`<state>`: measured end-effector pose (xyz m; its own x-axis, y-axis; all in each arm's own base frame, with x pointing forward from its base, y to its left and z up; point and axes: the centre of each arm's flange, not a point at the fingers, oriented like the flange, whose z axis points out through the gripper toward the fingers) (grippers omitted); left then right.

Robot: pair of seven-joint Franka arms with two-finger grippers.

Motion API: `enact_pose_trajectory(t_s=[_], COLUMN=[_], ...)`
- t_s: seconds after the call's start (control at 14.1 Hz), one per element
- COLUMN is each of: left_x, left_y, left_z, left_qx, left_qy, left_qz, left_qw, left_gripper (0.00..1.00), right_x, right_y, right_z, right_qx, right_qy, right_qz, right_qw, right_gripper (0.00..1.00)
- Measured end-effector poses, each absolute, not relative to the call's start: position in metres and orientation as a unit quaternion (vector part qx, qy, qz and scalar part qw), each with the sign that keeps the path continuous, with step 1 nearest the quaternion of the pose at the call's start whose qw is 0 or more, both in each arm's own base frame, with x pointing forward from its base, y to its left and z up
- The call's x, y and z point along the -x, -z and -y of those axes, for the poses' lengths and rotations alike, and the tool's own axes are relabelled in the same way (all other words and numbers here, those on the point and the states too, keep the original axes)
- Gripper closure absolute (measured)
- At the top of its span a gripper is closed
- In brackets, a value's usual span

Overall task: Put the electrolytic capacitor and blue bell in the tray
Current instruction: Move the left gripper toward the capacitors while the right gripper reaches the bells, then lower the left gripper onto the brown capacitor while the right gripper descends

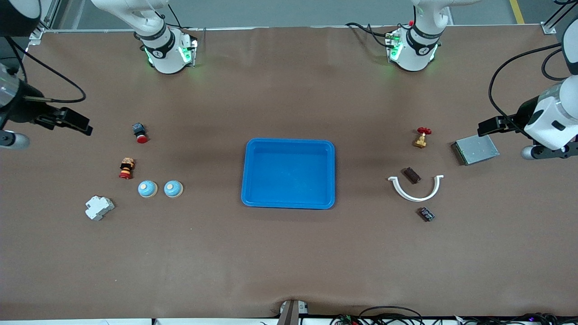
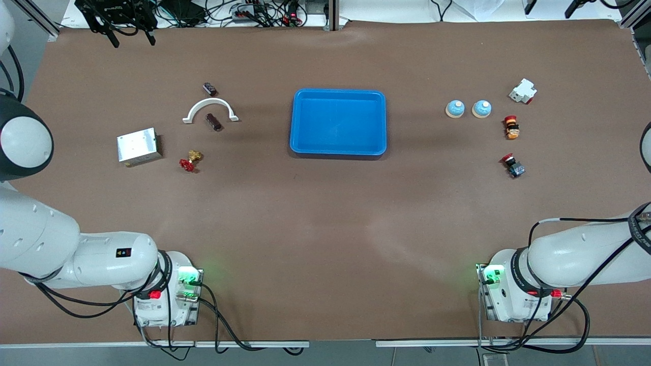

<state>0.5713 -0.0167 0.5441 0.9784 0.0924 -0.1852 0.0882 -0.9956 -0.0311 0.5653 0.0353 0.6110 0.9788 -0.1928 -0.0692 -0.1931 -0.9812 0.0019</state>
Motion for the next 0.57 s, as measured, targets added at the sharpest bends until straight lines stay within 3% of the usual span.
enact_pose_trajectory(t_s=[0.57], left_x=[-0.568], left_y=[-0.482], left_z=[0.035], left_qx=[0.983], left_qy=[-0.102], left_qz=[0.15], left_qw=[0.01], left_gripper=[0.0], right_x=[-0.569], right_y=[-0.563], right_z=[-0.063], right_qx=[0.994], right_qy=[-0.041], right_qz=[-0.105], right_qw=[-0.001], right_gripper=[0.0])
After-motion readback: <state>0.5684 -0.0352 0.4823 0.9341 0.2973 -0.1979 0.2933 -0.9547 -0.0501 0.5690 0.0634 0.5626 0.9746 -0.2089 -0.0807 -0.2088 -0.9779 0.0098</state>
